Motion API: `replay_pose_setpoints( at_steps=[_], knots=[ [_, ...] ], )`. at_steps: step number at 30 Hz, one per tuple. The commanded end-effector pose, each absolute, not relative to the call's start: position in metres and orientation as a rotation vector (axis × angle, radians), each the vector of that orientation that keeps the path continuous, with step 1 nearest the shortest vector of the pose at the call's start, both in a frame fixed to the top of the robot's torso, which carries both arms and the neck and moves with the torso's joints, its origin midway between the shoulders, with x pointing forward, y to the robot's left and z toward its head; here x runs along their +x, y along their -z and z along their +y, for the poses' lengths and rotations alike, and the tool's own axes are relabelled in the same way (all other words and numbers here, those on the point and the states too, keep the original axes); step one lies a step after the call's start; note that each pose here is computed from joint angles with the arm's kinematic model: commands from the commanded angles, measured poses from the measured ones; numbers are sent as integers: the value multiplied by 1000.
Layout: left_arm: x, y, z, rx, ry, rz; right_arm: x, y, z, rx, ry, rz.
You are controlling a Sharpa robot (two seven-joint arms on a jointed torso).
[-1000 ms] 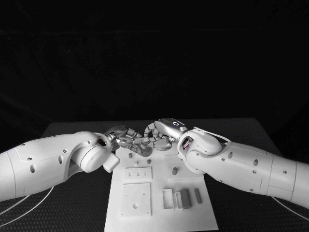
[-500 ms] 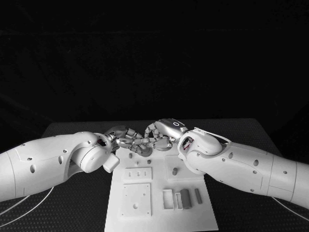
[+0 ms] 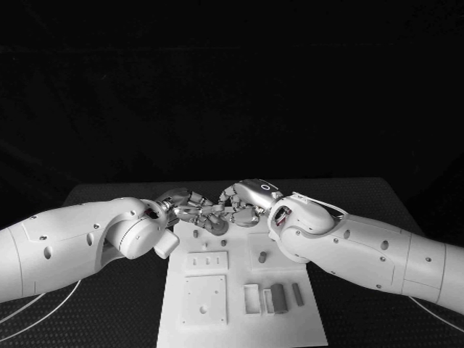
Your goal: Assemble the parts on the task board
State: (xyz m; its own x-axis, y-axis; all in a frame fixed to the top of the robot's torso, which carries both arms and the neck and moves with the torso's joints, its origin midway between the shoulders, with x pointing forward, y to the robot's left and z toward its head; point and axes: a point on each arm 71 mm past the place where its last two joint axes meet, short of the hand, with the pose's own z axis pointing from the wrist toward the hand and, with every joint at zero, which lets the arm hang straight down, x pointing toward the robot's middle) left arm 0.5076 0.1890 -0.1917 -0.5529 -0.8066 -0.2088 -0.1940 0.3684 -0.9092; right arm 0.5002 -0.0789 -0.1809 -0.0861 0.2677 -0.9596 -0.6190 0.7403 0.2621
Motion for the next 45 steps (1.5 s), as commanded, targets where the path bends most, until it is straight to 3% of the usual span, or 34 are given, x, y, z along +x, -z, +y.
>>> replay_pose_setpoints(
  at_steps=[1,35,45],
  knots=[
    [507,190,187,-865,1218,1965,499,182,-78,-311,-753,1491],
    [510,191,193,-886,1184,1950,502,182,-91,-254,-768,1475],
    [510,195,199,-749,1012,2023,504,183,-111,-204,-757,1451]
  ],
)
